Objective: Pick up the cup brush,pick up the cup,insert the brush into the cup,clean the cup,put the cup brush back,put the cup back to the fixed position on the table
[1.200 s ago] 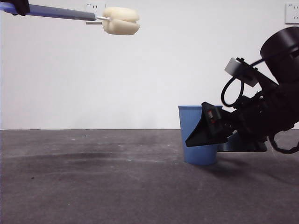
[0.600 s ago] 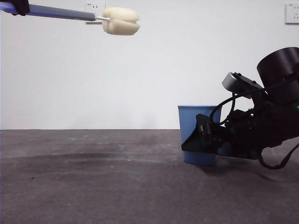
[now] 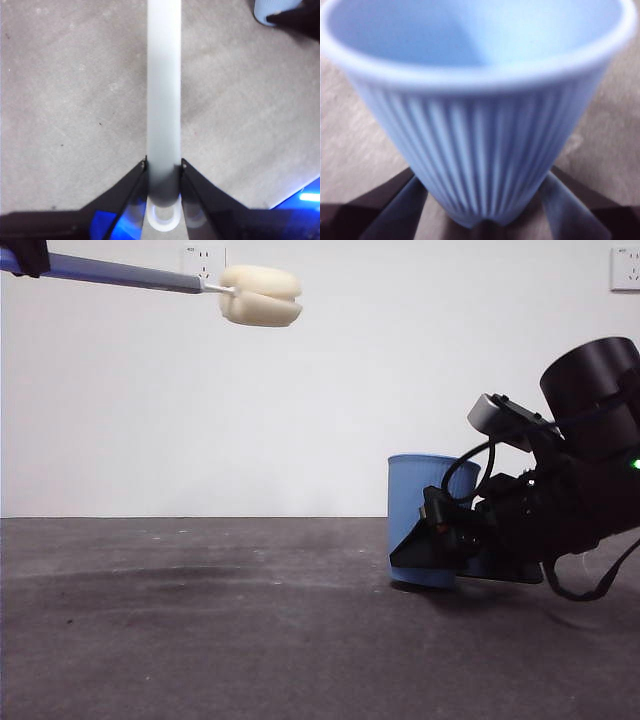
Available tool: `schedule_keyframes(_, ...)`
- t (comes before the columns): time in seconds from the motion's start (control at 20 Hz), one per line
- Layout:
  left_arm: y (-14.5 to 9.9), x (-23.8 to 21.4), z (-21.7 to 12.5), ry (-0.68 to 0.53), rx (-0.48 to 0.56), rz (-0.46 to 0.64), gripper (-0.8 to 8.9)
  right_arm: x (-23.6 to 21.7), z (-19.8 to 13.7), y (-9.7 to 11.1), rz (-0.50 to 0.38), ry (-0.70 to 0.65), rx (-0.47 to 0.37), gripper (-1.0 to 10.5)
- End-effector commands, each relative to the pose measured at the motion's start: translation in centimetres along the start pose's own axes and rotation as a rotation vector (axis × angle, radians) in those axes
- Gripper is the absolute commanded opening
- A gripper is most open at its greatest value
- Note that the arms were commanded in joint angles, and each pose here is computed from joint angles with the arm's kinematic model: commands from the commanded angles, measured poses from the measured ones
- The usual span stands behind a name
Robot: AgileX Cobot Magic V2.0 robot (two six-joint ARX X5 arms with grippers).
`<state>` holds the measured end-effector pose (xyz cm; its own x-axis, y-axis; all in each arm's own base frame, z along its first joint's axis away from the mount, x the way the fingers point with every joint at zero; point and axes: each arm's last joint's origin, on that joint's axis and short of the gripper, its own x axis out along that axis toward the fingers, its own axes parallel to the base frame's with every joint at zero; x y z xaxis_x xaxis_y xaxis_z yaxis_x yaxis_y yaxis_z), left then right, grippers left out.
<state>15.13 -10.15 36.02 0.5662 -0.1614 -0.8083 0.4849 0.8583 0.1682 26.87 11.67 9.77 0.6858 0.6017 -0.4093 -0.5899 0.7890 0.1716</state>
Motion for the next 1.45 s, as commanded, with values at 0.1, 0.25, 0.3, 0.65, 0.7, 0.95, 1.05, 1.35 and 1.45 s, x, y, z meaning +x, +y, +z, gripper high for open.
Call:
schedule_keyframes(0.1, 0.0, 0.0, -0.2, 0.013, 0.156, -0.012, -0.09, -1.8, 1.7, 1.2, -0.047, 0.105, -0.075, -0.2)
schedule_keyframes(0.25, -0.2, 0.3, 0.0, 0.024, 0.242, -0.040, -0.09, -4.0, 4.8, 2.2, -0.115, 0.234, -0.241, -0.2)
schedule_keyframes(0.3, -0.3, 0.4, 0.0, 0.028, 0.272, -0.063, -0.09, -4.7, 5.9, 2.5, -0.138, 0.279, -0.302, -0.2)
schedule_keyframes(0.65, -0.7, 1.0, 0.2, 0.045, 0.372, -0.125, -0.09, -7.4, 10.9, 4.7, -0.221, 0.605, -0.685, -0.2)
schedule_keyframes(0.7, -0.8, 1.1, 0.2, 0.046, 0.383, -0.144, -0.09, -7.5, 11.2, 4.9, -0.233, 0.631, -0.728, -0.2)
schedule_keyframes(0.95, -2.3, 2.3, 0.5, 0.102, 0.453, -0.210, -0.09, -7.7, 11.5, 6.0, -0.313, 0.734, -0.942, -0.2)
schedule_keyframes(1.05, -2.8, 2.9, 0.6, 0.131, 0.474, -0.221, -0.09, -7.7, 11.5, 6.4, -0.339, 0.754, -1.000, -0.2)
schedule_keyframes(1.35, -3.4, 5.1, 1.3, 0.197, 0.491, -0.233, -0.09, -7.5, 11.5, 7.8, -0.317, 0.751, -1.125, -0.2)
schedule_keyframes(1.45, -3.7, 6.0, 1.7, 0.211, 0.493, -0.238, -0.09, -7.4, 11.5, 8.3, -0.307, 0.755, -1.190, -0.2)
